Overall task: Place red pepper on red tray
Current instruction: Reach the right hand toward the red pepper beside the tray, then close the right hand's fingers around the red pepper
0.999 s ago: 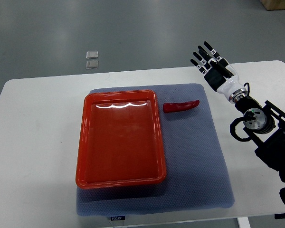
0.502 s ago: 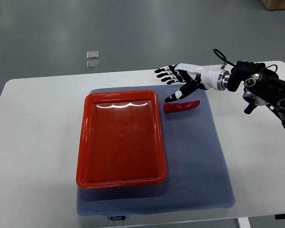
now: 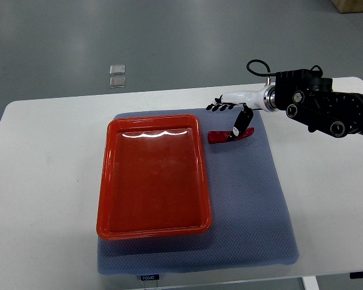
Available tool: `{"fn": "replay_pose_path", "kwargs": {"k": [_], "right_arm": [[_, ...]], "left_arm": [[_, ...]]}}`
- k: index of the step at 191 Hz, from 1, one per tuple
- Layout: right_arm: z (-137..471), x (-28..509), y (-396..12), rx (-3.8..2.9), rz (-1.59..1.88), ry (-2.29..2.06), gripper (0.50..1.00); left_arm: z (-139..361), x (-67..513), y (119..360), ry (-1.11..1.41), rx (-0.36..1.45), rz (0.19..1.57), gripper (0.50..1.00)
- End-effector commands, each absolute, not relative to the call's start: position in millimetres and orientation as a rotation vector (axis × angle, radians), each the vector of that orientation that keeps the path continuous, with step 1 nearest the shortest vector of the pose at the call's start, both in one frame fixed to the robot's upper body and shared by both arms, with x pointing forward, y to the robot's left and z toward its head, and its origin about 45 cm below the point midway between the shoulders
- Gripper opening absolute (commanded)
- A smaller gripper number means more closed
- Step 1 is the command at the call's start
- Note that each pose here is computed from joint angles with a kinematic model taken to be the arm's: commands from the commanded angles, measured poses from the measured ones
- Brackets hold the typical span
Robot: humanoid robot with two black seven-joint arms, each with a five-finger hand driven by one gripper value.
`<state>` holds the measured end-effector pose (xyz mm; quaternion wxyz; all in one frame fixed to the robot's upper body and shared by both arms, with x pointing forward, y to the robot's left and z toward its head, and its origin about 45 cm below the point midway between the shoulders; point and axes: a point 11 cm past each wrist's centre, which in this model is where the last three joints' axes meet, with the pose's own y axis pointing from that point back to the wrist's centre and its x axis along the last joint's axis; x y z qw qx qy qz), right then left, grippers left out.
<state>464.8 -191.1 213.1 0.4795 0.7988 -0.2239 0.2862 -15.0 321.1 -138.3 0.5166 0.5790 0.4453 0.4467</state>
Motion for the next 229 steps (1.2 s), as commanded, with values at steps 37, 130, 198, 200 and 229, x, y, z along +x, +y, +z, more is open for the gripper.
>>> {"fn": "replay_pose_path", "kwargs": {"k": [37,130,198,200,229], "right_arm": [[189.9,462.4,-197.2,1.892,0.668,-0.593,0.913],[168.8,456.3,-195.6,1.882,0.645,-0.608,0.813],[164.9,455.0,-196.7,1.862,0.666,-0.604,0.5],[164.9,455.0,-196.7,1.862,0.666,-0.604,0.5],[169.3,457.8,-200.7,1.855,0.67,-0.613,0.5]], "left_arm": [[-138.3,-15.0,321.2,1.069,1.39,1.073,1.0],[-138.3,-15.8,320.7,1.072,1.389,1.073,1.0],[-138.3,-15.9,320.7,1.072,1.389,1.073,1.0],[-138.3,-15.9,320.7,1.072,1.389,1.073,1.0],[-138.3,-15.8,321.2,1.071,1.39,1.074,1.0]]}}
